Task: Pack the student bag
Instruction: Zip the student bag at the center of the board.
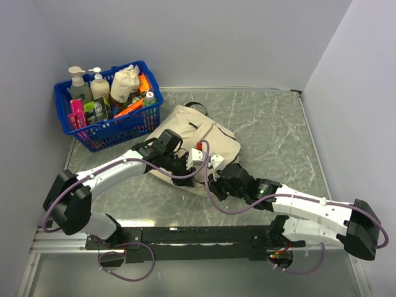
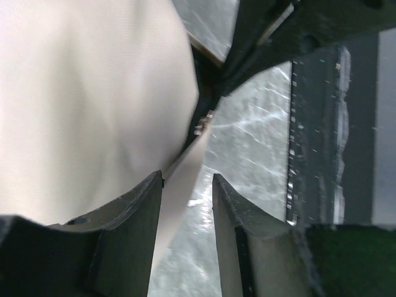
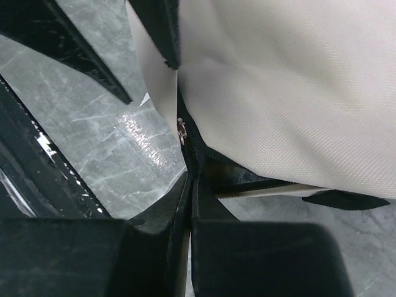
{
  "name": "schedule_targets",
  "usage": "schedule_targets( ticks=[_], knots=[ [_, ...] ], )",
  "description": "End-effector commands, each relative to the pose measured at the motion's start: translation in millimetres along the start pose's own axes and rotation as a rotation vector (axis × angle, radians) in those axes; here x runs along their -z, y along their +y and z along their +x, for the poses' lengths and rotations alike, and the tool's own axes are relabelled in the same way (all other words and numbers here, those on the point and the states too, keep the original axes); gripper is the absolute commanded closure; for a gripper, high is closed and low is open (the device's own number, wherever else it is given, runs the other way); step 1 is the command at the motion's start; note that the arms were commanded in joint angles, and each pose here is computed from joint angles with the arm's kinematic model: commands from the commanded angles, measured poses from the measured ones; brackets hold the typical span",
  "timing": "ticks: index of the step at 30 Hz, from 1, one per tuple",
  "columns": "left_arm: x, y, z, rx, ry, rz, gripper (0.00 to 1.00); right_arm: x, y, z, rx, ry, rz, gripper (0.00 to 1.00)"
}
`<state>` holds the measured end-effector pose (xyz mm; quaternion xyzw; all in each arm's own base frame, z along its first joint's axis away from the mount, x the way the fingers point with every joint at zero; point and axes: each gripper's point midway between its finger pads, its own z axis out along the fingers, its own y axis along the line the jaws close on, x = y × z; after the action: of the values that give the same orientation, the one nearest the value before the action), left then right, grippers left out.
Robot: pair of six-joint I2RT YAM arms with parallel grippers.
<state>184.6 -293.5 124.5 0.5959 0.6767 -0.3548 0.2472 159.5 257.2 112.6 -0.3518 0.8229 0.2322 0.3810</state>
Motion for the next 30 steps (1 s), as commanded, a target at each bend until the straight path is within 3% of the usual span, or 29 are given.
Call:
schedule_targets(
  ticks=[1, 9, 13, 18, 21, 30],
  knots=[
    [-5.8, 16.3, -24.8, -0.119, -0.07, -0.053, 0.57, 16.7, 29.4, -25.8, -0.009, -0.051, -0.119, 0.99],
    [-7.7, 11.4, -22.2, -0.129, -0.073, -0.031, 0.59, 20.9, 30.7, -34.8, -0.03, -0.1, -0.125, 0.94],
    [-12.5, 2.6, -9.4, -0.127, -0.057, 0.005, 0.68, 22.8, 31.5, -35.3, -0.043, -0.109, -0.131, 0.75],
    [-12.6, -4.9, 0.1, -0.122, -0.035, 0.034, 0.76, 24.1, 28.1, -35.1, -0.055, -0.126, -0.115, 0.73],
    [-12.0, -7.8, 1.8, -0.12, -0.03, 0.043, 0.76, 23.7, 28.1, -38.0, -0.053, -0.138, -0.113, 0.75],
    [-7.7, -13.2, 0.5, -0.107, -0.032, 0.059, 0.78, 20.9, 24.6, -37.0, -0.063, -0.132, -0.092, 1.0]
  ],
)
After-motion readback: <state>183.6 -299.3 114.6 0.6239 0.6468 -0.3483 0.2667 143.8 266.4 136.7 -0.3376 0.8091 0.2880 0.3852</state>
